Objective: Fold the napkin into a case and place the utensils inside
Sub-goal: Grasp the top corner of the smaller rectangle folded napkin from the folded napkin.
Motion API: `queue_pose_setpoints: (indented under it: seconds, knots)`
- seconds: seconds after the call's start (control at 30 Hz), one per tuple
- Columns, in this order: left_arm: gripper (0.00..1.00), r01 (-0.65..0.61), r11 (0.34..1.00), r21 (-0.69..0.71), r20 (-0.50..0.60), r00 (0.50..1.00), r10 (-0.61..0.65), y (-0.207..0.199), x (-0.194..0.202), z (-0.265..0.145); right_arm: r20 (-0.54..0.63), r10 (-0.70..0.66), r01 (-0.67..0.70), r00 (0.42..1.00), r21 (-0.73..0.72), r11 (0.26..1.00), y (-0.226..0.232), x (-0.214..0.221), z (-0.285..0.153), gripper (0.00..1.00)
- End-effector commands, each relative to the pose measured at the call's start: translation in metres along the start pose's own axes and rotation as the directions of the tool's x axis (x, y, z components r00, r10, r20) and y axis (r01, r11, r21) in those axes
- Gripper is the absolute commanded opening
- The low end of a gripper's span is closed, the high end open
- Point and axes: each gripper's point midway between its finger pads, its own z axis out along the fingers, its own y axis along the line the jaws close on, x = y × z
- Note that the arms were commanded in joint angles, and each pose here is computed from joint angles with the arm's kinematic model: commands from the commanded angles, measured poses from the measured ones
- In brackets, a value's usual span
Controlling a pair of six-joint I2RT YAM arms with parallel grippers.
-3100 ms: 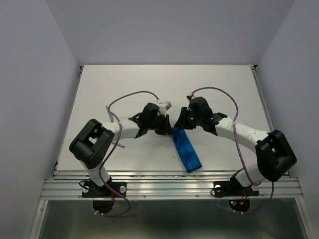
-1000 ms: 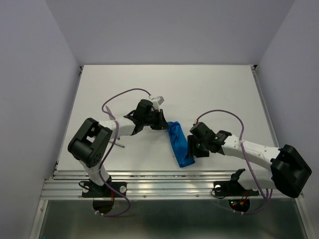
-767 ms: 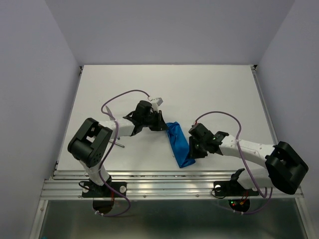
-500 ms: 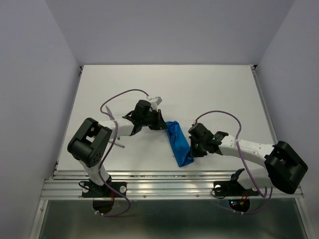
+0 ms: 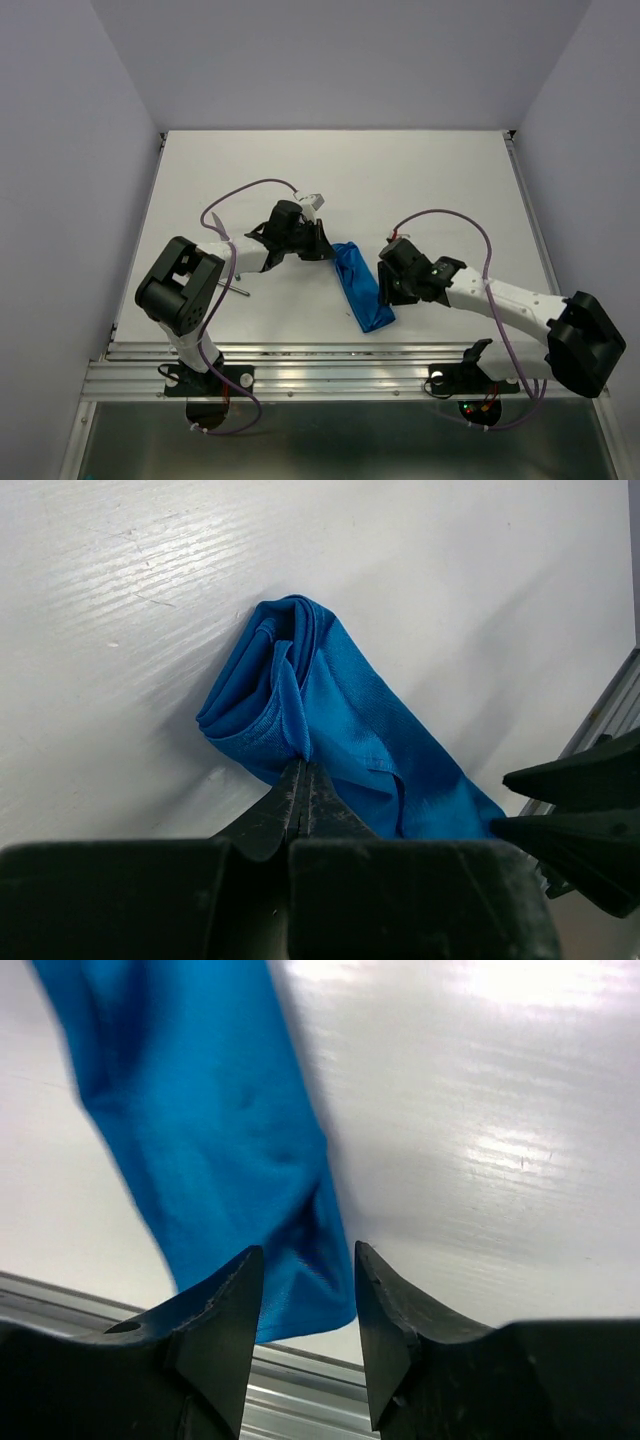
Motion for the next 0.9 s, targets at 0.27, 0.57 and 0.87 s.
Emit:
queue_pose_setpoints:
  seconds: [0.27, 0.57, 0.87]
  knots:
    - [0.0, -0.012, 0.999, 0.046, 0.027, 1.0, 0.011, -0.009, -0.004, -0.004, 0.152, -0.052, 0.077, 0.987, -0.163, 0.984, 0.071, -0.077, -0.019, 0.41]
    - [0.0, -0.014, 0.999, 0.05, 0.021, 1.0, 0.013, -0.01, -0.002, -0.006, 0.21, 0.007, 0.033, 0.978, -0.188, 0.982, 0.108, -0.119, 0.013, 0.36]
    - [0.0, -0.018, 0.998, 0.054, 0.019, 1.0, 0.017, -0.011, -0.003, -0.006, 0.199, 0.035, 0.0, 0.979, -0.172, 0.985, 0.106, -0.132, 0.043, 0.23]
